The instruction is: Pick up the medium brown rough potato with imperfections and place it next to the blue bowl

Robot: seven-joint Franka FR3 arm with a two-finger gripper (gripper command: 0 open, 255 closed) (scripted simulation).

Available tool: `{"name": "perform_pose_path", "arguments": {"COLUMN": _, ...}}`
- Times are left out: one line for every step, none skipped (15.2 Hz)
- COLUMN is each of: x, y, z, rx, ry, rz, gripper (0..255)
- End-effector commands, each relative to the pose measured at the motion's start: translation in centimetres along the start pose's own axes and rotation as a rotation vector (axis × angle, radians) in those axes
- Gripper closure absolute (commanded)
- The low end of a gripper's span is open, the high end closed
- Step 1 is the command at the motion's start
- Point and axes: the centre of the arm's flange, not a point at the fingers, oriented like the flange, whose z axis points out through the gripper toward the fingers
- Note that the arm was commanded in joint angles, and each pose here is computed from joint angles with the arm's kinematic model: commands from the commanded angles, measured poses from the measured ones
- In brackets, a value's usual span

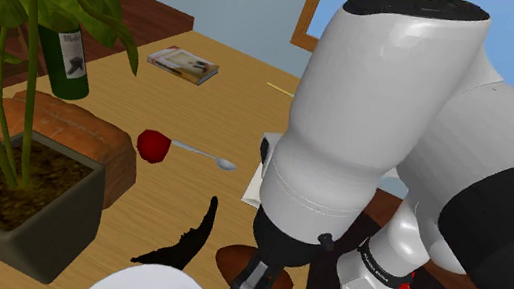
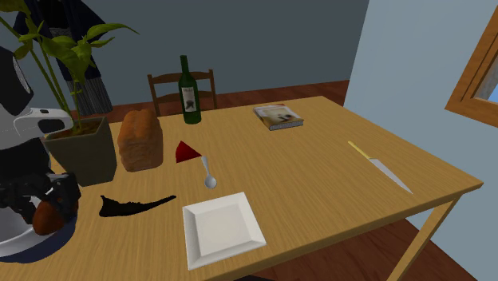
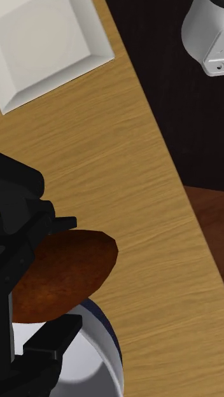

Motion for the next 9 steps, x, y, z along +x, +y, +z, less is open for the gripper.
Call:
{"name": "perform_pose_path", "arguments": {"x": 0.1, "y": 0.0, "z": 1.0, "rx": 0.0, "ry": 0.0, "rz": 0.0, "gripper": 255}}
{"name": "perform_pose_path", "arguments": {"x": 0.1, "y": 0.0, "z": 1.6, "rx": 0.0, "ry": 0.0, "rz": 0.0, "gripper": 255}}
{"name": "perform_pose_path", "arguments": {"x": 0.1, "y": 0.0, "z": 2.1, "rx": 0.0, "ry": 0.0, "rz": 0.0, "gripper": 255}}
{"name": "perform_pose_path", "arguments": {"x": 0.2, "y": 0.0, "z": 2.6, "rx": 0.0, "ry": 0.0, "rz": 0.0, "gripper": 255}}
{"name": "perform_pose_path", "arguments": {"x": 0.2, "y": 0.0, "z": 3.1, "rx": 0.0, "ry": 0.0, "rz": 0.0, "gripper": 255}}
{"name": "perform_pose_path", "arguments": {"x": 0.2, "y": 0.0, "z": 3.7, "rx": 0.0, "ry": 0.0, "rz": 0.0, "gripper": 255}}
{"name": "perform_pose_path", "arguments": {"x": 0.3, "y": 0.0, "z": 4.2, "rx": 0.0, "ry": 0.0, "rz": 0.0, "gripper": 255}}
{"name": "perform_pose_path", "arguments": {"x": 0.3, "y": 0.0, "z": 4.7, "rx": 0.0, "ry": 0.0, "rz": 0.0, "gripper": 255}}
{"name": "perform_pose_path", "arguments": {"x": 0.4, "y": 0.0, "z": 5.2, "rx": 0.0, "ry": 0.0, "rz": 0.0, "gripper": 255}}
